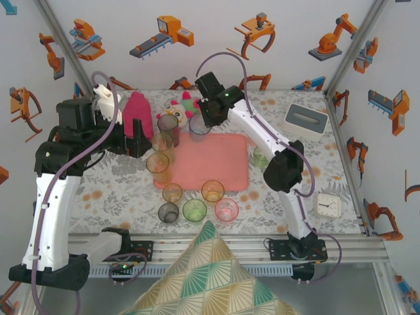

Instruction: Place the glasses into the tray

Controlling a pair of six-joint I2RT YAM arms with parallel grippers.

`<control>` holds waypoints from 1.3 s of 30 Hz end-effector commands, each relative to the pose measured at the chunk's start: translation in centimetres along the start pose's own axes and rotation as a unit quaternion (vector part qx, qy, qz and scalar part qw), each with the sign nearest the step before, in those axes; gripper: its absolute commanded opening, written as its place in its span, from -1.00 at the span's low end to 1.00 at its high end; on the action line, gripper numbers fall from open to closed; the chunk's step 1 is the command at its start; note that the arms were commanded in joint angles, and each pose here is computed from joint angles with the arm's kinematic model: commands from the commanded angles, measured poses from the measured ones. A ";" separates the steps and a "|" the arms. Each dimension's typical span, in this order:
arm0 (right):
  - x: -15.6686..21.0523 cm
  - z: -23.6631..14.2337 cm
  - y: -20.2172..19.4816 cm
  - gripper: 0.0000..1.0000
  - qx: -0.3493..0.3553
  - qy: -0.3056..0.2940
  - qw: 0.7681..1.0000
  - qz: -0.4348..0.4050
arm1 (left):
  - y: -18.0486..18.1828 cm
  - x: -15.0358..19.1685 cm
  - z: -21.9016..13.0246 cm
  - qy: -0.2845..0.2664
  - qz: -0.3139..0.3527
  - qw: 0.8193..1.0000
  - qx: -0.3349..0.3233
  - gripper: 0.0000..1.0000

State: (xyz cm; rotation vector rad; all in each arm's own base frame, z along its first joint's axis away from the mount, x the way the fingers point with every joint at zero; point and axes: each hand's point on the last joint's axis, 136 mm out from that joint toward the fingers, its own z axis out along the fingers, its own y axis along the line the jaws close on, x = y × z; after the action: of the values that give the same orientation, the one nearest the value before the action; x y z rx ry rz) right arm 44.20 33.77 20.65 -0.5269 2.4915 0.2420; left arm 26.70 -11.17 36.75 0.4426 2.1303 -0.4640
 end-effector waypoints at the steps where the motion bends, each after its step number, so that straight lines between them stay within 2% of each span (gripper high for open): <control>1: -0.5 -0.6 0.3 -0.68 -0.003 -0.010 1.000 0.011 | -0.5 -1.2 -1.1 -0.028 -0.006 1.000 0.009 0.94; 22: -0.1 4.3 1.9 -0.68 -0.008 0.013 1.000 0.021 | -1.2 -1.7 -2.1 -0.044 -0.005 0.999 0.022 0.94; 39: -0.3 5.6 2.6 -0.65 -0.022 0.010 0.999 0.034 | -1.3 -1.9 -2.1 -0.048 -0.008 0.998 0.028 0.94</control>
State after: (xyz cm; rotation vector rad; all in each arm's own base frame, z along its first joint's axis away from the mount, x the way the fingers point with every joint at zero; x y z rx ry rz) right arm 45.82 36.55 14.66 -0.4894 2.5779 0.2491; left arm 25.79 -11.40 37.88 0.4320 2.0921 -0.5204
